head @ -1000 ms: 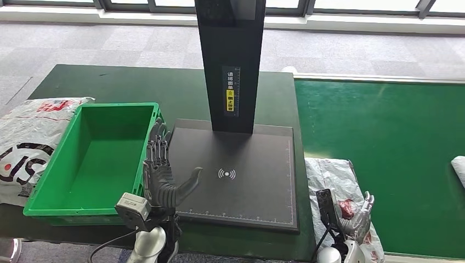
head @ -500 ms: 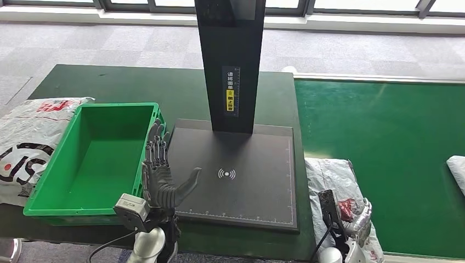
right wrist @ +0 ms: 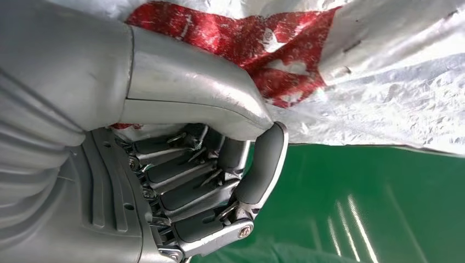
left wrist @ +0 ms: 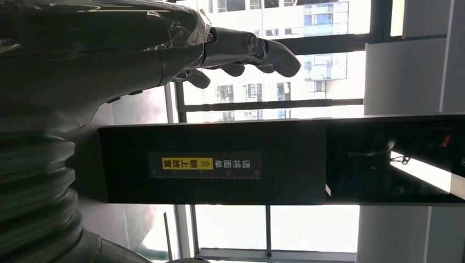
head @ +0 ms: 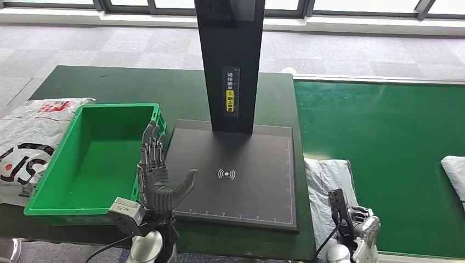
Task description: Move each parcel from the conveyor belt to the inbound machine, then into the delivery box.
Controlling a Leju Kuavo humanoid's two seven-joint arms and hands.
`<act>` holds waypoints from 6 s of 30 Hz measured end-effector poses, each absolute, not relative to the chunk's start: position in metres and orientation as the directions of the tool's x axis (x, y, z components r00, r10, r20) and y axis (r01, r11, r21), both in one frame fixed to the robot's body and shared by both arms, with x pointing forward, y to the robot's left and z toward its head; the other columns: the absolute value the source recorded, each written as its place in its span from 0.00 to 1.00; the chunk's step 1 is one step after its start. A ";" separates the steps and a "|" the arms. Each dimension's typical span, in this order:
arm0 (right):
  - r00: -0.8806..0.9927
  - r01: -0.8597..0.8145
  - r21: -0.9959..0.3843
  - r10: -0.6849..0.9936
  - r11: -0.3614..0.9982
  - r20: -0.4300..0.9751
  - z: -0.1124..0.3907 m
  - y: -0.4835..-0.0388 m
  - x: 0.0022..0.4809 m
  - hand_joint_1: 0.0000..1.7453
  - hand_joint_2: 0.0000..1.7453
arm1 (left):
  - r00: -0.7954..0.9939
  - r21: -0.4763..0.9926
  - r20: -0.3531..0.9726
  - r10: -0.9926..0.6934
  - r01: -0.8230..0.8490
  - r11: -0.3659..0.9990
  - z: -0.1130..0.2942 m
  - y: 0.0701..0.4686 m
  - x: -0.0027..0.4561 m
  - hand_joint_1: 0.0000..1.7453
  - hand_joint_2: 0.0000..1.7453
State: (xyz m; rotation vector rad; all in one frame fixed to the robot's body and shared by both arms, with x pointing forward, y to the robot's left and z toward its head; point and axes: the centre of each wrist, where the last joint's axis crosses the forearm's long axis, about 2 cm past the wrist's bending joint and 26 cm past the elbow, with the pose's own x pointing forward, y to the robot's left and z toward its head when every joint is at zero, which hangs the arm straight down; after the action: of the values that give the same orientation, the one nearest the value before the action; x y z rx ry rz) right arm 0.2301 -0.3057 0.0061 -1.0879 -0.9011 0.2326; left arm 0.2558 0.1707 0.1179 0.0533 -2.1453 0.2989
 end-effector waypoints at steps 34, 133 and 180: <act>0.150 0.754 -0.582 0.784 0.303 0.602 0.099 -0.324 0.224 1.00 1.00 | -0.561 -0.192 0.825 0.070 -0.161 0.968 0.117 0.171 0.255 0.00 1.00; 0.589 0.087 -0.878 0.686 0.471 0.427 0.028 -0.281 0.242 1.00 1.00 | -0.549 -0.190 0.832 0.079 -0.149 0.970 0.118 0.171 0.255 0.00 1.00; -0.212 0.750 -0.454 0.824 0.482 0.525 0.165 -0.250 0.253 1.00 1.00 | -0.548 -0.184 0.833 0.076 -0.146 0.972 0.113 0.169 0.255 0.00 1.00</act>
State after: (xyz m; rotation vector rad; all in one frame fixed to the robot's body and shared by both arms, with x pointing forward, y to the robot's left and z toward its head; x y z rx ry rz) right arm 0.2531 -0.2503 0.1650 -1.2988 -1.9922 0.1288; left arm 0.2545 0.1694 0.1131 0.0490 -2.1324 0.2852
